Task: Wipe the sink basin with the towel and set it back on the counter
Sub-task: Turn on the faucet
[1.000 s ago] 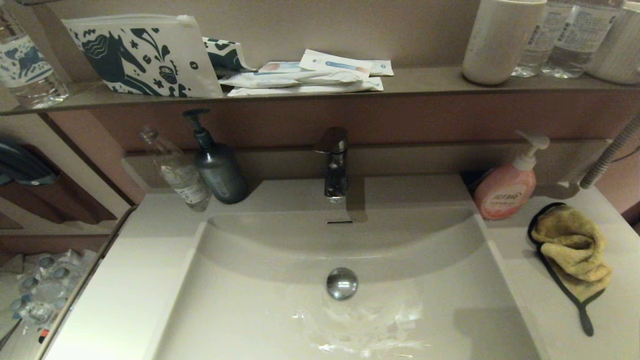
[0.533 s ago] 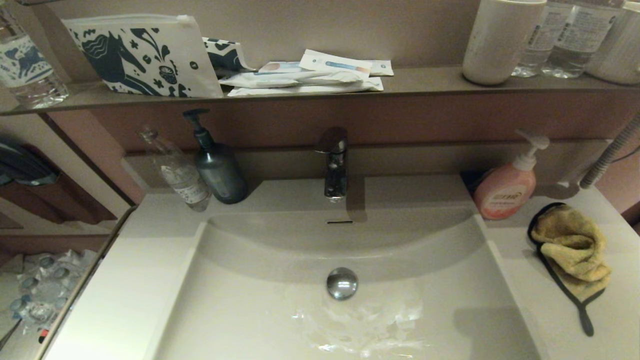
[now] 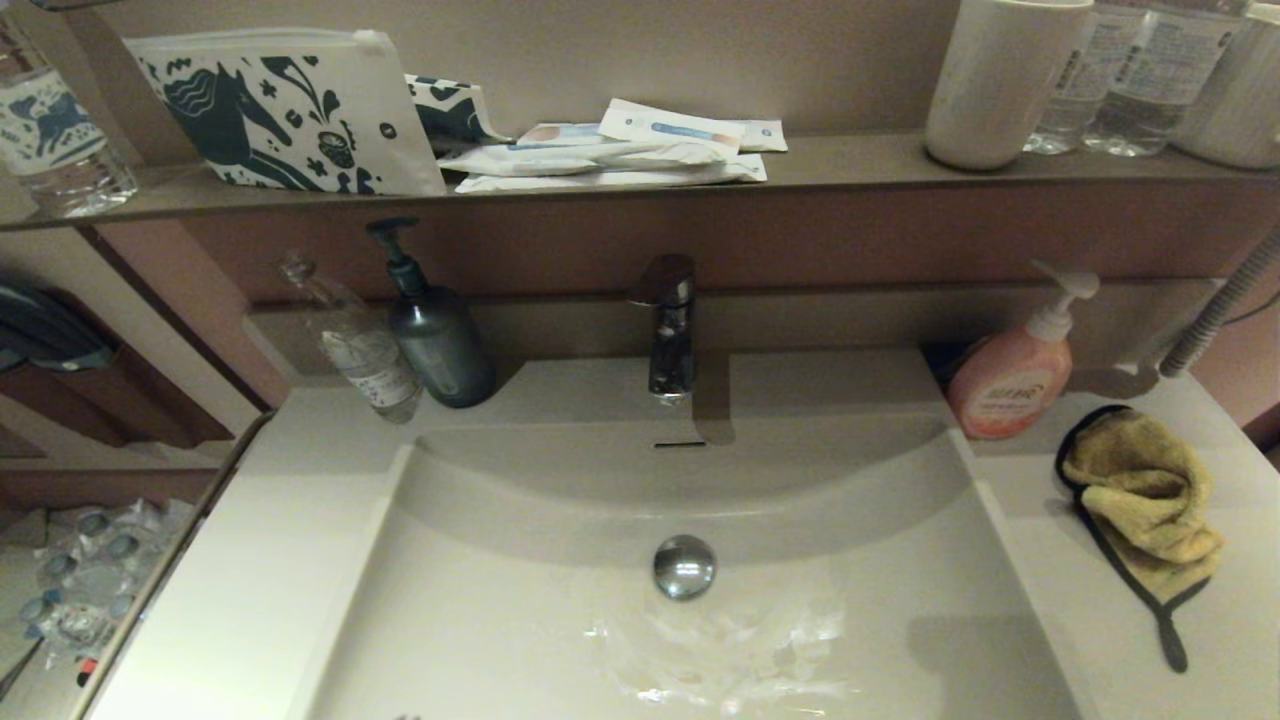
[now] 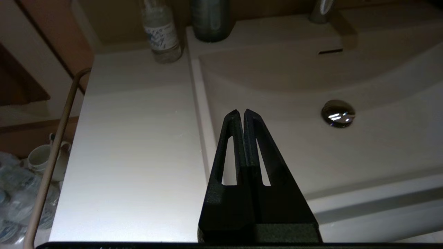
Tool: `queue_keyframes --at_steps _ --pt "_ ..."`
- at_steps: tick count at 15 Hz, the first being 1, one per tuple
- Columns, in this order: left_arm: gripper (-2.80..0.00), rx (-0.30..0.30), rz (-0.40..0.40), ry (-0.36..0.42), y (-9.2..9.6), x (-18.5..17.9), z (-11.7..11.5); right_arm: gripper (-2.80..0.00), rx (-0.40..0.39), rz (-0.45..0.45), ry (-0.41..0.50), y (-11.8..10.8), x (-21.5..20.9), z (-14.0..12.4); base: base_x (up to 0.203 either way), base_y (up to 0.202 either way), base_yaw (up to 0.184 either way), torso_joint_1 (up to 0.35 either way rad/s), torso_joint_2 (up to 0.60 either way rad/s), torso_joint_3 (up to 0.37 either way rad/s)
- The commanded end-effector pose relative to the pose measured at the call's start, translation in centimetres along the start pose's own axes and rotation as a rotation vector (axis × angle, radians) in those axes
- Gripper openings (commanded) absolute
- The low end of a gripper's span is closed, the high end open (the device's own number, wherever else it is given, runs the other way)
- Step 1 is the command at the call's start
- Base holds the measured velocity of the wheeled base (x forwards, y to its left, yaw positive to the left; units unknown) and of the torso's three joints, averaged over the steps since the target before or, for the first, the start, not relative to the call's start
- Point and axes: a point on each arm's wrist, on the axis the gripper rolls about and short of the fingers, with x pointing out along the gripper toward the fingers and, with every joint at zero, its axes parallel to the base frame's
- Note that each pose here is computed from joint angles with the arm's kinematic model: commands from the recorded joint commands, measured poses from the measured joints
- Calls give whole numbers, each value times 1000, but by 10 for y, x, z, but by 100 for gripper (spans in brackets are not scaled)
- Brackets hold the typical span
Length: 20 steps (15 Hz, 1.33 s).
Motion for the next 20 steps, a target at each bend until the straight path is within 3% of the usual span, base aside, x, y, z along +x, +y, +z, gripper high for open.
queue_keyframes --at_steps 1,4,8,12,16,20 --pt "-280 -12 -17 60 2 12 18 -280 1 0 2 0 0 0 0 0 0 0 0 0" --pt "-280 -39 -46 88 8 42 46 -280 0 0 1 0 0 0 0 0 0 0 0 0" --pt "-280 -49 -64 66 15 88 67 -280 -1 0 2 0 0 0 0 0 0 0 0 0" --pt "-280 -51 -187 75 8 128 79 -280 0 0 1 0 0 0 0 0 0 0 0 0" --pt "-280 -41 -300 94 -29 166 78 -280 1 0 2 0 0 0 0 0 0 0 0 0" --pt "-280 -37 -273 49 -75 201 73 -280 0 0 1 0 0 0 0 0 0 0 0 0"
